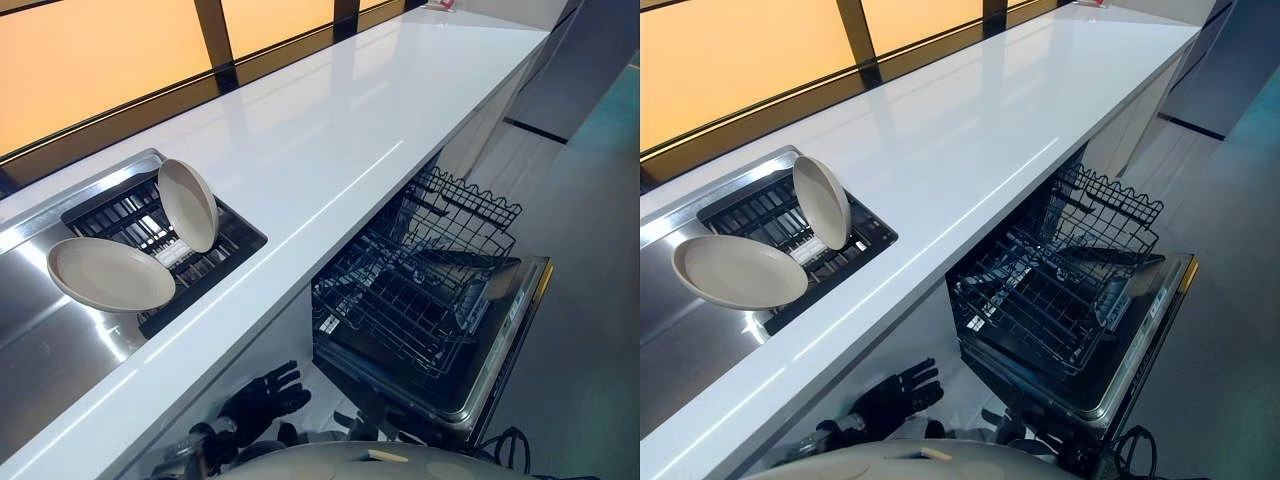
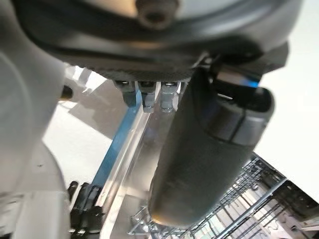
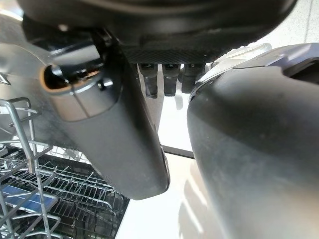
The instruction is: Pick up plates and place into dishwasher.
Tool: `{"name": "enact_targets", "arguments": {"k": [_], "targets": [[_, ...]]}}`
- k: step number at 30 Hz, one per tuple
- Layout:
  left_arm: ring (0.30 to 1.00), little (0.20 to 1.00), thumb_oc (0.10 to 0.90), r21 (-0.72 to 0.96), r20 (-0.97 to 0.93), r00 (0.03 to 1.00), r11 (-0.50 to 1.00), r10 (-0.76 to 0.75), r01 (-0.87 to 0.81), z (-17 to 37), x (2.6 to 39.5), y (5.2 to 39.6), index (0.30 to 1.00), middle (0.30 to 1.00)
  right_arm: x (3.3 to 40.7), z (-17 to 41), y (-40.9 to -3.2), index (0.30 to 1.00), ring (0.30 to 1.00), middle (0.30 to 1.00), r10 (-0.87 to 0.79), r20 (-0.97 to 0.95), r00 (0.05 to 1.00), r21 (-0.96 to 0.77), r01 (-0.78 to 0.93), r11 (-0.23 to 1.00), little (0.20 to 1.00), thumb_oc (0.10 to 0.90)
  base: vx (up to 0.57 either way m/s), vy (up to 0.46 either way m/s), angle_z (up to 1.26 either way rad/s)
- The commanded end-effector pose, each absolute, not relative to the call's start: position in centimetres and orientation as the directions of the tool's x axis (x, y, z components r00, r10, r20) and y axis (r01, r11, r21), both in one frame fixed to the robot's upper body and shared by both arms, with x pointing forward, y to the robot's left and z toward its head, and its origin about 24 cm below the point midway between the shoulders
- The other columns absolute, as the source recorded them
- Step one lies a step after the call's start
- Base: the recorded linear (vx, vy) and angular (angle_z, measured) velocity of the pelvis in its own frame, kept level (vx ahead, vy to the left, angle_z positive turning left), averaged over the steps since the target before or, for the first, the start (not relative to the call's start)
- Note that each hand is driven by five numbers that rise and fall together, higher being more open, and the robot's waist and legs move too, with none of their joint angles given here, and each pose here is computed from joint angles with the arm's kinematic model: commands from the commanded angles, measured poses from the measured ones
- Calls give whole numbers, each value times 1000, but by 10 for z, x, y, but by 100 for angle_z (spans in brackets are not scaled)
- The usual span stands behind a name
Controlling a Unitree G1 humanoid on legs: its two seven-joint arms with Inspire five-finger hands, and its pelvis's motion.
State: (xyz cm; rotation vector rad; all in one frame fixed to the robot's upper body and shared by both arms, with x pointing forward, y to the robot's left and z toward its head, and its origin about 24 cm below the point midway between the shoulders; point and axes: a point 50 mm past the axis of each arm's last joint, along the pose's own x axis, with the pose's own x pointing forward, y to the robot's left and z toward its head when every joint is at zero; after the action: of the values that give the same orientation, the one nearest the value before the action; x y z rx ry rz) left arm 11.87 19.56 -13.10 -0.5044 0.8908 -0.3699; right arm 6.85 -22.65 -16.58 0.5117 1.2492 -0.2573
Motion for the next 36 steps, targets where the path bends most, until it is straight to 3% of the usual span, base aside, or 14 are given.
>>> {"name": "enact_targets", "arguments": {"k": [1,7,11,18,24,26,29,30,31,32,33,34,36], "targets": [[900,900,800,-802,-233,605,503,-761,324,-90,169,153,900,900,61,-162,-245,900,900,900,90,-963,255,198,437,877,900,800,-33,44,0],[900,900,800,-847,254,487,50,-836,529,-45,176,133,900,900,54,-161,-251,900,900,900,89,-963,256,200,451,870,900,800,-8,12,0],[900,900,800,-720,530,313,-223,-788,658,-22,174,116,900,900,52,-163,-247,900,900,900,95,-963,253,203,447,871,900,800,0,0,0],[900,900,800,-450,795,75,-504,-602,737,19,178,90,900,900,50,-164,-242,900,900,900,112,-963,243,207,412,887,900,800,0,0,0],[900,900,800,-247,923,-2,-597,-385,763,67,192,73,900,900,52,-166,-236,900,900,900,131,-963,234,214,377,901,900,800,3,-3,-4],[900,900,800,-229,936,14,-578,-352,783,84,199,69,900,900,53,-166,-232,900,900,900,139,-963,233,219,368,904,900,800,-2,-20,-12],[900,900,800,-275,908,113,-368,-403,888,104,215,69,900,900,53,-167,-229,900,900,900,142,-963,228,219,361,906,900,800,-2,-17,-4],[900,900,800,-327,877,205,-228,-434,917,108,223,73,900,900,53,-167,-229,900,900,900,142,-964,226,218,361,907,900,800,0,0,0],[900,900,800,-333,873,216,-210,-436,919,108,224,74,900,900,53,-167,-229,900,900,900,142,-964,226,218,362,906,900,800,0,0,0],[900,900,800,-376,837,329,-21,-438,927,110,233,83,900,900,53,-167,-229,900,900,900,141,-964,226,218,365,905,900,800,0,0,0],[900,900,800,-401,783,477,262,-399,878,109,243,104,900,900,51,-167,-230,900,900,900,136,-965,225,214,371,904,900,800,0,0,0],[900,900,800,-366,778,516,409,-359,836,111,244,117,900,900,49,-167,-231,900,900,900,131,-965,226,212,382,900,900,800,-21,-19,-4],[900,900,800,-331,777,540,519,-324,788,114,243,131,900,900,48,-167,-232,900,900,900,126,-966,227,209,393,895,900,800,0,0,0]]}}
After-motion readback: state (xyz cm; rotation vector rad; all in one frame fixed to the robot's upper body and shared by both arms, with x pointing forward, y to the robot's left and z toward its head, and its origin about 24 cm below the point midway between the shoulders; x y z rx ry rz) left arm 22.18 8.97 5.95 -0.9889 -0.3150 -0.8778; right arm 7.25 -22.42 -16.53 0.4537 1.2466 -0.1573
